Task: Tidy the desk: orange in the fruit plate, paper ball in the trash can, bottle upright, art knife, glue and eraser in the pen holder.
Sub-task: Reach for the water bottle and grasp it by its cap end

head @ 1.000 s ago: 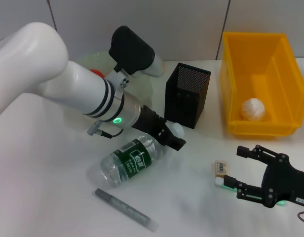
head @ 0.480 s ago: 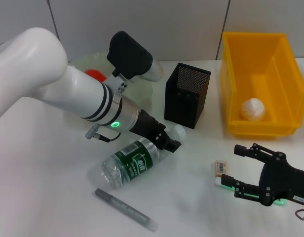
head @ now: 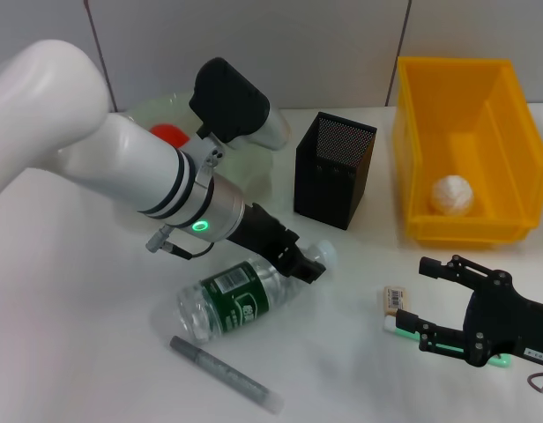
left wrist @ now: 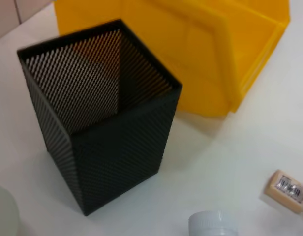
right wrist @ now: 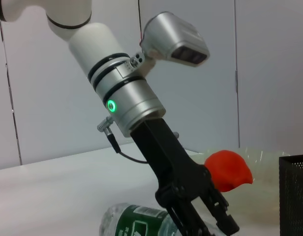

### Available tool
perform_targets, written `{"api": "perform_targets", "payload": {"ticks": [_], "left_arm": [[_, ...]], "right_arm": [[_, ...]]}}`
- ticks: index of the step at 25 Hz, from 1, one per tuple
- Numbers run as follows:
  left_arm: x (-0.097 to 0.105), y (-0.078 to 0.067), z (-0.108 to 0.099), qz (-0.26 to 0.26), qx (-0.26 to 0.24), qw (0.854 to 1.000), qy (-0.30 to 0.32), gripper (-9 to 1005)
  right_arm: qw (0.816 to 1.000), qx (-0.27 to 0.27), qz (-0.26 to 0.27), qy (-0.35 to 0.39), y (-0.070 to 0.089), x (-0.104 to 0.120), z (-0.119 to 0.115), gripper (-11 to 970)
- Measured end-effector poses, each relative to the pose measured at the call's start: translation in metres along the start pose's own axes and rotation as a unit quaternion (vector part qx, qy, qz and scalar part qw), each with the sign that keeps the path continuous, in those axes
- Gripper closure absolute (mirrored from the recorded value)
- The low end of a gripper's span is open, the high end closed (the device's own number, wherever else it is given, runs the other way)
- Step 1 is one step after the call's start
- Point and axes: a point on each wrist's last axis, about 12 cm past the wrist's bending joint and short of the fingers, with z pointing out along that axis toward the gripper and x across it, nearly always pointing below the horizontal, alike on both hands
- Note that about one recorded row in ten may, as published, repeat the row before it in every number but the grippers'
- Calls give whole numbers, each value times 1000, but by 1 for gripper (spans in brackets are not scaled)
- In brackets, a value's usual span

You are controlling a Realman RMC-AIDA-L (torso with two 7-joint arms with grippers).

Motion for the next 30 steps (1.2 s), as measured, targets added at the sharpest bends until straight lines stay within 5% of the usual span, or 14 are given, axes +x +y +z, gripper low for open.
{"api": "perform_targets", "payload": {"ticks": [30], "left_arm": [[0,-12,19,54,-31,998,-2,371]], "right_arm": [[1000,-6,0,-3,-2,-3,3,170]]}}
